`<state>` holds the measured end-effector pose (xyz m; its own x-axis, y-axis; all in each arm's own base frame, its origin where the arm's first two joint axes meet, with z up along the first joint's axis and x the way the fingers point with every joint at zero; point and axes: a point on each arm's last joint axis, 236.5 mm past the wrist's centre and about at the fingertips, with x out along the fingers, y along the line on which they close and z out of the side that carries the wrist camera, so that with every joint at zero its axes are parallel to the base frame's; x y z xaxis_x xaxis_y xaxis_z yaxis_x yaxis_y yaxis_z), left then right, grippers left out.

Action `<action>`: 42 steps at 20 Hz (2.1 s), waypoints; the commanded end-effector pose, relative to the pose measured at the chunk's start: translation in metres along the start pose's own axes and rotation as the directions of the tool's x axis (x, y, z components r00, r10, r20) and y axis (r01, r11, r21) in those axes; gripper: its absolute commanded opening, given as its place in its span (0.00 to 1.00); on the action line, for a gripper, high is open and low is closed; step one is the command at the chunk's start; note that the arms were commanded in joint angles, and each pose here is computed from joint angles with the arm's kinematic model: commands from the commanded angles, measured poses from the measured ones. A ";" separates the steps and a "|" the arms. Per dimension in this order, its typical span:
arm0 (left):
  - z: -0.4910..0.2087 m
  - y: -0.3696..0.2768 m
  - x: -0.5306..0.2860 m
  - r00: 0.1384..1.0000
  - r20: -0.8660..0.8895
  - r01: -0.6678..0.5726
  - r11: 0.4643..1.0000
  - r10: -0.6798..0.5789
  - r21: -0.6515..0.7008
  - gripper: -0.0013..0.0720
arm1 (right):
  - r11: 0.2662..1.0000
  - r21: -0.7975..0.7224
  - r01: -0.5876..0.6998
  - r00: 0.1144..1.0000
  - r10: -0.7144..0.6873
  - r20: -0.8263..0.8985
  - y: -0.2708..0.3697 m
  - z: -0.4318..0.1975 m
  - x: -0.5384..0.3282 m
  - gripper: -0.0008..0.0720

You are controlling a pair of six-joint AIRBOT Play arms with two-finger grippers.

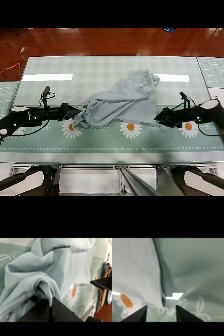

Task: Fold the shirts.

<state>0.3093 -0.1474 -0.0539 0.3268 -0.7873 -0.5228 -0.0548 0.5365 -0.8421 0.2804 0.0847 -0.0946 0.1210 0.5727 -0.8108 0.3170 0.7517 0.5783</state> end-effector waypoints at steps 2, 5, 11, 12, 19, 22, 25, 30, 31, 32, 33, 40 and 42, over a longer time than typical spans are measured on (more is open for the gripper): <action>0.000 -0.003 0.000 1.000 -0.002 0.009 1.000 -0.009 0.003 0.04 | 0.999 -0.035 0.002 0.999 -0.004 -0.042 0.028 0.021 0.036 0.57; 0.000 -0.003 0.000 1.000 -0.002 0.009 1.000 -0.009 0.003 0.04 | 0.995 -0.104 -0.004 0.997 -0.004 -0.077 0.053 0.033 0.052 0.27; 0.063 -0.077 -0.042 0.971 0.160 0.169 0.983 -0.179 0.073 0.04 | 0.940 -0.341 0.015 0.995 0.020 0.099 0.133 0.099 -0.036 0.05; 0.086 -0.102 -0.063 0.953 0.221 0.184 0.976 -0.206 0.117 0.04 | 0.920 -0.392 0.026 0.984 0.046 0.175 0.156 0.114 -0.071 0.05; 0.155 -0.322 -0.240 0.804 0.479 0.031 0.829 -0.352 0.558 0.04 | 0.733 -0.625 0.268 0.612 0.372 0.698 0.317 0.088 -0.383 0.05; 0.131 -0.378 -0.290 0.782 0.559 -0.199 0.741 -0.274 0.641 0.04 | 0.684 -0.624 0.378 0.439 0.461 0.771 0.338 0.016 -0.460 0.05; 0.086 -0.421 -0.329 0.739 0.625 -0.368 0.626 -0.252 0.687 0.04 | 0.665 -0.582 0.468 0.328 0.481 0.813 0.332 -0.046 -0.502 0.05; 0.006 -0.453 -0.363 0.655 0.706 -0.536 0.493 -0.269 0.685 0.04 | 0.672 -0.538 0.509 0.297 0.450 0.842 0.307 -0.115 -0.517 0.05; -0.009 -0.453 -0.368 0.642 0.720 -0.564 0.473 -0.263 0.676 0.04 | 0.668 -0.539 0.513 0.312 0.440 0.842 0.303 -0.123 -0.514 0.05; -0.023 -0.455 -0.371 0.631 0.730 -0.585 0.457 -0.262 0.670 0.04 | 0.667 -0.536 0.518 0.326 0.425 0.845 0.297 -0.129 -0.510 0.05; -0.034 -0.455 -0.372 0.624 0.735 -0.598 0.444 -0.263 0.667 0.04 | 0.668 -0.529 0.523 0.343 0.404 0.848 0.291 -0.132 -0.506 0.05; -0.014 -0.400 -0.340 0.701 0.702 -0.532 0.562 -0.128 0.633 0.04 | 0.710 -0.532 0.462 0.536 0.254 0.805 0.257 -0.096 -0.443 0.05; 0.015 -0.351 -0.311 0.761 0.648 -0.477 0.651 -0.030 0.590 0.04 | 0.727 -0.546 0.415 0.603 0.229 0.764 0.248 -0.065 -0.406 0.05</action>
<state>0.2120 -0.0980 0.4593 0.8953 -0.4148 -0.1625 0.4000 0.9091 -0.1166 0.2225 0.0554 0.4253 0.9092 0.2371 -0.3423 -0.2215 0.9715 0.0846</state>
